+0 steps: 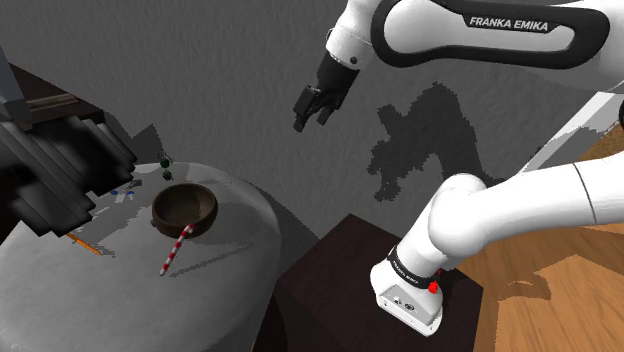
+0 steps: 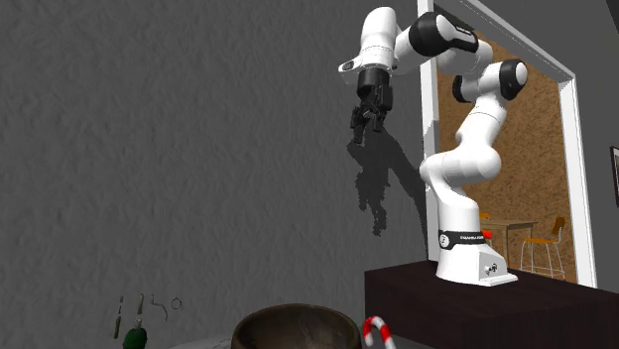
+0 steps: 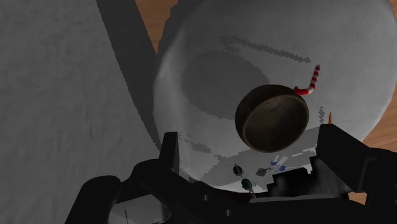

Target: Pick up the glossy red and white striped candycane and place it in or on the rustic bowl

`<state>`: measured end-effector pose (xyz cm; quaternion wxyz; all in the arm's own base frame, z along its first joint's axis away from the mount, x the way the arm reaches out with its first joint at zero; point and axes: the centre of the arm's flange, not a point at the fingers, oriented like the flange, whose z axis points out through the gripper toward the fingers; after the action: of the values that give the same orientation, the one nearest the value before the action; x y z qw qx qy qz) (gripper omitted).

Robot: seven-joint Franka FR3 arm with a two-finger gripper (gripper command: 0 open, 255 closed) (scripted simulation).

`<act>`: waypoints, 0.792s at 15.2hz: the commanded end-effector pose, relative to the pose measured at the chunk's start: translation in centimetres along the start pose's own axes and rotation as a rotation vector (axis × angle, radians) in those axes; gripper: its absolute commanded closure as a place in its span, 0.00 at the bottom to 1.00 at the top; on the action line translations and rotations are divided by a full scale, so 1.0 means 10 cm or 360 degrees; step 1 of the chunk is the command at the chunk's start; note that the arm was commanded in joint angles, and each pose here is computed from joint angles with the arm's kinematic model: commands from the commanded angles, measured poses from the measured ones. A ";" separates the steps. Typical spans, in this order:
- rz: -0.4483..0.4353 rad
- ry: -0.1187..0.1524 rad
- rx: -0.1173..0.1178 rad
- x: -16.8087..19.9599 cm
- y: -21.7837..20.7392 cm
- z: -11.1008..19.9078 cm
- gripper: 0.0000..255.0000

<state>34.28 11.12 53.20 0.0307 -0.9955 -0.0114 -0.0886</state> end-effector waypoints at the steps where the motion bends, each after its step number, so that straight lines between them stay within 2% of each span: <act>1: 0.0000 0.0006 -0.0006 0.03 -0.22 0.18 0.00; 12: -0.0004 0.0027 -0.0046 0.21 -1.31 1.16 0.00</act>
<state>37.68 23.85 43.55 0.0162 -0.9952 -0.0115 -0.0962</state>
